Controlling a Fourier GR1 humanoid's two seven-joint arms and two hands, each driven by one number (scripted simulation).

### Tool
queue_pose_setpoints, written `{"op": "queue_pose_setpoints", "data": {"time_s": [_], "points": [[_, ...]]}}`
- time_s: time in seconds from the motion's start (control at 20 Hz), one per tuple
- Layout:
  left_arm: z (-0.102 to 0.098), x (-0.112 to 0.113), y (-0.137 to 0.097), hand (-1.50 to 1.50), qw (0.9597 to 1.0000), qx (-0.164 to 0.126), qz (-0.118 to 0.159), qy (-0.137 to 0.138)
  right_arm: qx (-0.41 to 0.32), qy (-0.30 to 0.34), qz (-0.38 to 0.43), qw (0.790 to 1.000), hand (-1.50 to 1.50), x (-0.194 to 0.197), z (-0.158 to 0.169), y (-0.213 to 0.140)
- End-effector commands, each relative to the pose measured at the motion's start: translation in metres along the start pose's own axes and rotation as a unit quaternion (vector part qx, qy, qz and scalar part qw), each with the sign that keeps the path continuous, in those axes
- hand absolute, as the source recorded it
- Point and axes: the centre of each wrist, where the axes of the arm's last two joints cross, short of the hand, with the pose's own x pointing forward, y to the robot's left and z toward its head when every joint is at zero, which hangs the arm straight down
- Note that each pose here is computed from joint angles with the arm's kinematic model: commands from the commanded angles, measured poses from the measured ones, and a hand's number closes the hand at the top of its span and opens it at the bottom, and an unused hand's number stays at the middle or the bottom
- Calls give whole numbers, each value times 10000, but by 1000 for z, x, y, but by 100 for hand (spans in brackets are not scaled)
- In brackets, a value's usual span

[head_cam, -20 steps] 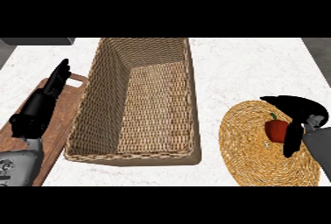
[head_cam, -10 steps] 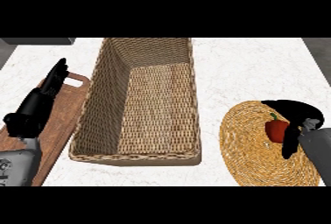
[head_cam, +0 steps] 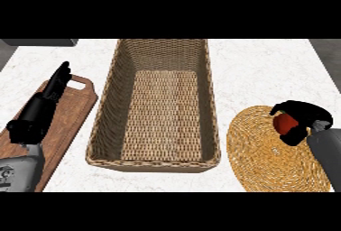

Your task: Pick the bell pepper from the placemat and place it in the basket

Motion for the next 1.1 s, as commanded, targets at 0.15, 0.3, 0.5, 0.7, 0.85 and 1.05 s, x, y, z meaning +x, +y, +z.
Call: {"op": "queue_pose_setpoints", "data": {"time_s": [0.15,0.3,0.5,0.7,0.85,1.05], "points": [[10,8,0,0,10000,33,-6,44,0,-262,233,9994,150,-10,-12,27],[-5,8,-1,0,10000,-24,-69,46,-259,-356,579,9974,150,9,-14,24],[-4,7,-3,0,10000,63,-5,-34,-1273,-483,493,9895,150,4,-20,12],[2,-3,-3,0,10000,-30,-25,35,-2094,-583,567,9744,150,0,-17,8],[0,25,-7,0,9999,-86,-2,103,-2677,-505,391,9614,150,0,-2,-17],[4,3,-2,0,9999,54,60,105,-3745,-1047,-517,9198,150,-3,20,-46]]}}
